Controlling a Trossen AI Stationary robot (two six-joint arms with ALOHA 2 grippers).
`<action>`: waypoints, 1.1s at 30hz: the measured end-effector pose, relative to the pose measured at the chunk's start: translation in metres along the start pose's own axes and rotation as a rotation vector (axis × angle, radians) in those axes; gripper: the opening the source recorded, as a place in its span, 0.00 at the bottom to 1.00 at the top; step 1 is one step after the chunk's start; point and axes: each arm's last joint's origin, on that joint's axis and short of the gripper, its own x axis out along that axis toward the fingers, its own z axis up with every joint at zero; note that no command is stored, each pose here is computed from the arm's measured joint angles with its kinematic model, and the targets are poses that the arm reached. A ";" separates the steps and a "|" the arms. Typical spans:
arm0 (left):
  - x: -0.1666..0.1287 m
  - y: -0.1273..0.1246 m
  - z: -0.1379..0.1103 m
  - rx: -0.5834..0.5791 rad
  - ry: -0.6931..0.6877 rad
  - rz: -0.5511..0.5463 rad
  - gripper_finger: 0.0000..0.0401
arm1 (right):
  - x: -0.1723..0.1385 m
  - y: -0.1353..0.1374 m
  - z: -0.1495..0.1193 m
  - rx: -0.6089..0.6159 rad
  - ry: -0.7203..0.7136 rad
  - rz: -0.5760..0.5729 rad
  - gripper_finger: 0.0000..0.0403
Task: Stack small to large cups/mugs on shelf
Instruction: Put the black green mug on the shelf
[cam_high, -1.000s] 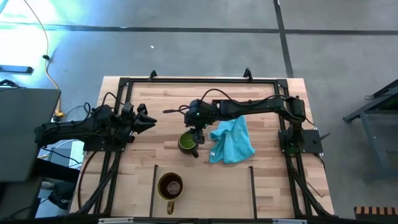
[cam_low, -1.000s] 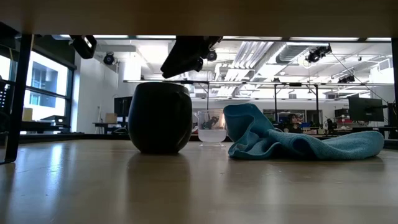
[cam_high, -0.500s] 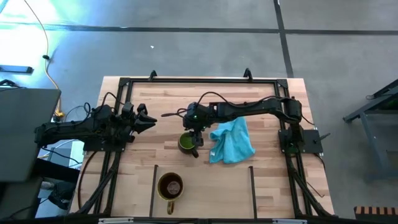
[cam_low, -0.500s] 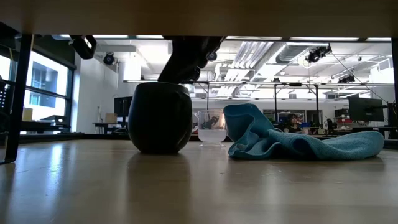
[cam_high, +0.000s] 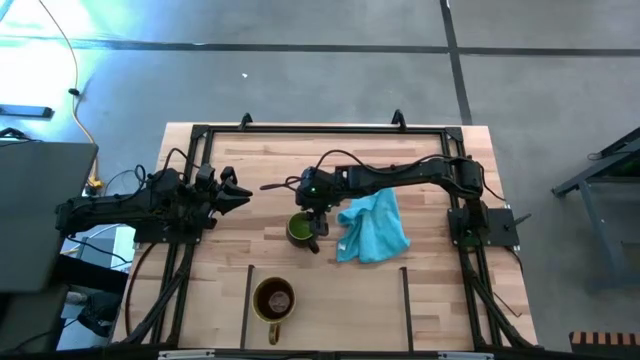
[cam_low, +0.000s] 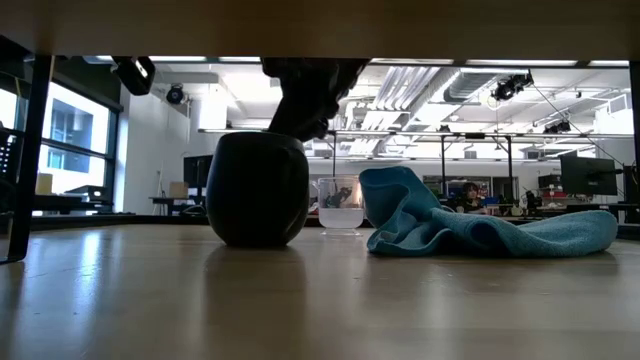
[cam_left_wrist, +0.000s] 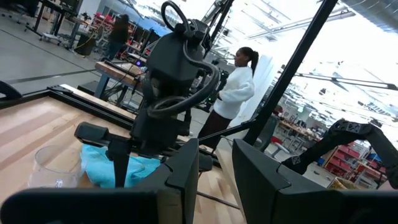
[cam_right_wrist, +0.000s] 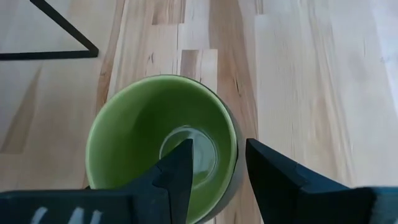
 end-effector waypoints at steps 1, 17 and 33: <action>0.000 0.000 0.000 0.000 0.000 0.000 0.21 | 0.000 0.000 0.000 0.002 0.005 0.000 0.35; 0.000 0.000 0.000 -0.001 0.000 0.000 0.21 | 0.001 0.003 -0.009 0.083 0.085 -0.012 0.35; 0.000 0.000 0.000 -0.017 0.001 0.000 0.21 | -0.004 0.003 -0.014 0.145 0.145 -0.020 0.35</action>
